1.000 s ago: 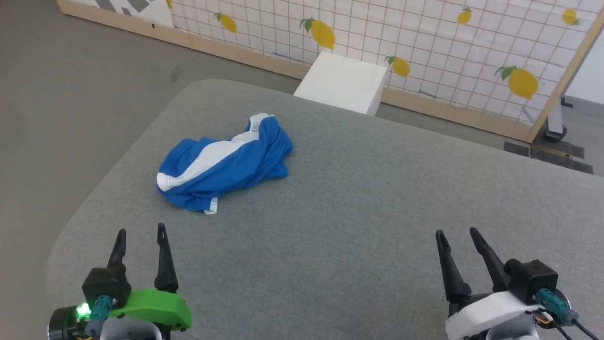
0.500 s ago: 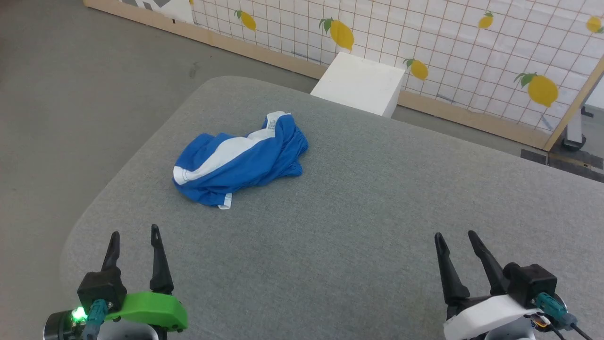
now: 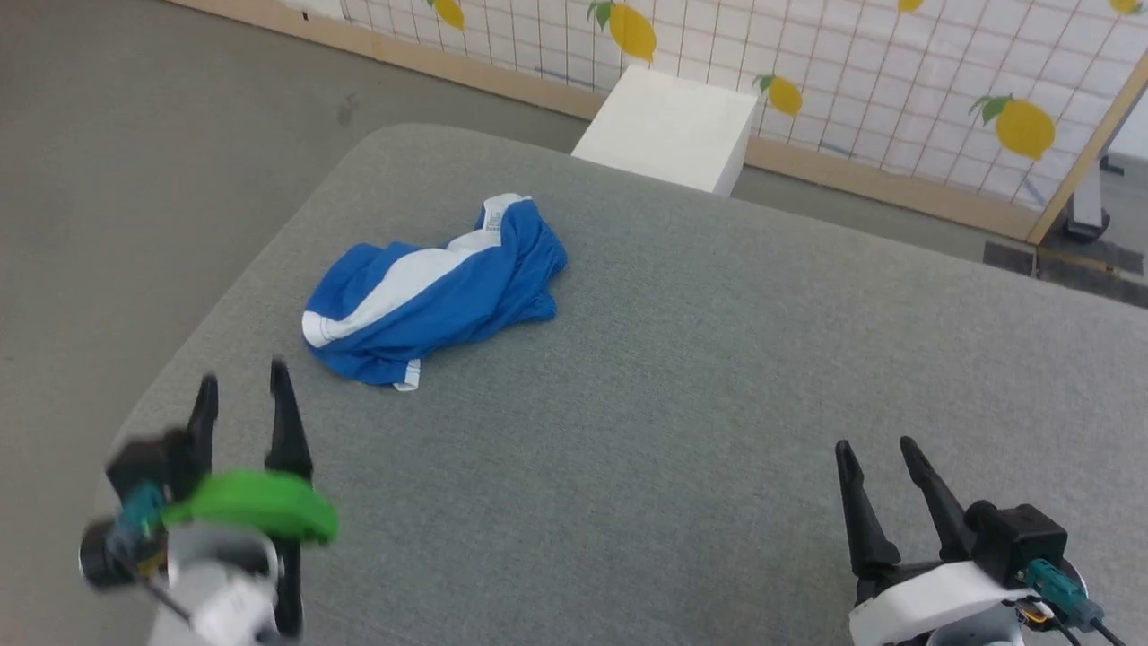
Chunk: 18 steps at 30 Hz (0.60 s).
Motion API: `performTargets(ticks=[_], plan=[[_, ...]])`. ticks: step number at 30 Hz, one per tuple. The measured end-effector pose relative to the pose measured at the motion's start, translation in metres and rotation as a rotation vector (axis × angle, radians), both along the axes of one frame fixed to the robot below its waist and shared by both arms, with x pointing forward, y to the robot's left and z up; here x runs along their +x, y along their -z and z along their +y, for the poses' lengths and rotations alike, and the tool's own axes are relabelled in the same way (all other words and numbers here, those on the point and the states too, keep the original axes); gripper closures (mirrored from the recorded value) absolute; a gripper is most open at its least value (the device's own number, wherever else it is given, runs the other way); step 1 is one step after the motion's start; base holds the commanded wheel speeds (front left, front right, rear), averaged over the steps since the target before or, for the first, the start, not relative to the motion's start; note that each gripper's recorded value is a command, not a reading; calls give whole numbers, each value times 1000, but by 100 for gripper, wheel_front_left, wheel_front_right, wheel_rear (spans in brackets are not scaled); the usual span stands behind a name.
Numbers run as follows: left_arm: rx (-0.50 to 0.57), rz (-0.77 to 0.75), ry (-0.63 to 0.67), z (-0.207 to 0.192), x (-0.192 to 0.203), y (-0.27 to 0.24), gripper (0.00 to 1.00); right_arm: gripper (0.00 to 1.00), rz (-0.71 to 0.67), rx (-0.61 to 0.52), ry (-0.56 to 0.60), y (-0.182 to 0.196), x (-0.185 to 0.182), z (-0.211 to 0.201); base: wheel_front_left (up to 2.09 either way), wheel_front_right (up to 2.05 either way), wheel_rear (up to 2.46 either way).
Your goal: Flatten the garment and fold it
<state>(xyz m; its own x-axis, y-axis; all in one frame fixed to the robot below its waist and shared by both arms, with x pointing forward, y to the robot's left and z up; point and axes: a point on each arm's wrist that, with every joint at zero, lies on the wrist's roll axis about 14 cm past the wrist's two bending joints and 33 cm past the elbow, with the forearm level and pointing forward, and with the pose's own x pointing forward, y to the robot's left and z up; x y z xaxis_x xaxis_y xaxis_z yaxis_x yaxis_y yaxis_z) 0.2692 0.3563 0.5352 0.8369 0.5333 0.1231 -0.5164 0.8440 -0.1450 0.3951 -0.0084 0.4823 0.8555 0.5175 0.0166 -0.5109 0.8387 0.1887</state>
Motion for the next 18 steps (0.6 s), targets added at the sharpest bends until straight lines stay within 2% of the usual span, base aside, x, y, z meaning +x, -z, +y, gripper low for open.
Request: performTargets(ticks=[3, 6, 7, 8, 10, 14, 18], plan=[[-28, -9, 53, 9, 33, -16, 0, 0, -2, -17, 5, 4, 5, -2, 0, 0, 0], [-109, 43, 117, 16, 71, -18, 0, 0, -19, -30, 12, 2, 17, -2, 0, 0, 0], [-147, 85, 141, 17, 84, -14, 0, 0, -23, -31, 19, 1, 22, -3, 0, 0, 0], [-227, 194, 187, 20, 117, 0, 0, 0, -20, -41, 55, 5, 36, -14, 0, 0, 0], [-265, 284, 220, 19, 139, 12, 0, 0, -5, -59, 82, 12, 42, -24, 0, 0, 0], [-314, 507, 307, -2, 170, 49, 0, 0, 33, -88, 148, 30, 51, -49, 0, 0, 0], [-346, 712, 330, -8, 176, 93, 0, 0, 68, -100, 209, 45, 56, -72, 0, 0, 0]])
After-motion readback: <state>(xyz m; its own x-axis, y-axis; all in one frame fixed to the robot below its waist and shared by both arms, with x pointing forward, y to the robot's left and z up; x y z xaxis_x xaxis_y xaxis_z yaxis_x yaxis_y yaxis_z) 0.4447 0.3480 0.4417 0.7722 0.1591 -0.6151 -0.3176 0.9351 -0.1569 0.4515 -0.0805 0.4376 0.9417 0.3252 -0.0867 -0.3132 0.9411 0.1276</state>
